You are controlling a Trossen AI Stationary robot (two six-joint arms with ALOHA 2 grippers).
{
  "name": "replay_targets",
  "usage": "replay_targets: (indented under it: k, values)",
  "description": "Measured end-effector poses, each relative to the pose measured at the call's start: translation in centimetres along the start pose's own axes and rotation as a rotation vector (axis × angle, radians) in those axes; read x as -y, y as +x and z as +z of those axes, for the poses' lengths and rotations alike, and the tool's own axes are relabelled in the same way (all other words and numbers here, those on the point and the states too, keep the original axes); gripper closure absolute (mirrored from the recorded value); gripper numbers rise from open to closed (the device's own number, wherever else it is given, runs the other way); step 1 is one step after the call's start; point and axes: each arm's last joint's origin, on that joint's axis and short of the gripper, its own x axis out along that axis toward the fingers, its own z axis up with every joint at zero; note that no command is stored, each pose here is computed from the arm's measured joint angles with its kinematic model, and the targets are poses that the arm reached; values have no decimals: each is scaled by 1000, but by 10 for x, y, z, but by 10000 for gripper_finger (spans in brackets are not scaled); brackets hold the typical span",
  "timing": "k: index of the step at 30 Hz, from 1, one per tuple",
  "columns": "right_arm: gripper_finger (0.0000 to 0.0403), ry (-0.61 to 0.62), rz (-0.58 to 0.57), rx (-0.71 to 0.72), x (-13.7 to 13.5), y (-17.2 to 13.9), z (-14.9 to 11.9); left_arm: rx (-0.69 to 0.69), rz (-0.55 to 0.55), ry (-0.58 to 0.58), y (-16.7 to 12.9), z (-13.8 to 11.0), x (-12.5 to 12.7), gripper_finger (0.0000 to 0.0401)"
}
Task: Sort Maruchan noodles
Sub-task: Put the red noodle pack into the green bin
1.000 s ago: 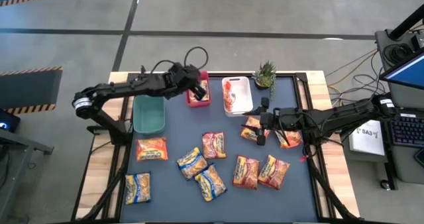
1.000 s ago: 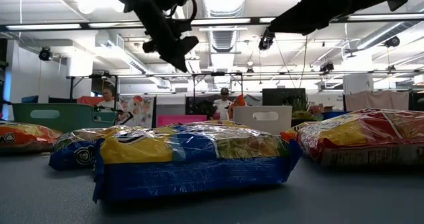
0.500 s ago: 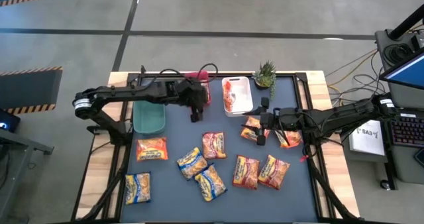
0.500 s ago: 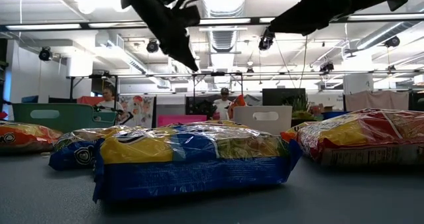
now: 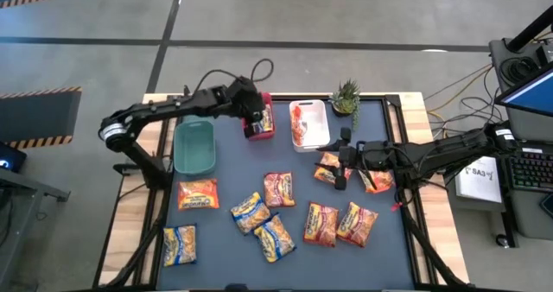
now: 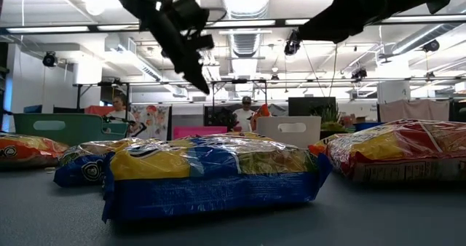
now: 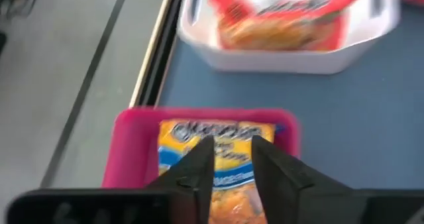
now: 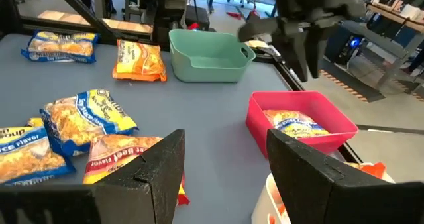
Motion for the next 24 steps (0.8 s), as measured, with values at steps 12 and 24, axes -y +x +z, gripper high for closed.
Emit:
replay_targets:
  k: [12, 24]
  values:
    - [202, 147, -179, 67, 10, 0, 7, 40, -232, -4, -24, 13, 53, 276]
    - [202, 587, 40, -20, -11, 12, -1, 2, -456, 146, -42, -7, 156, 296]
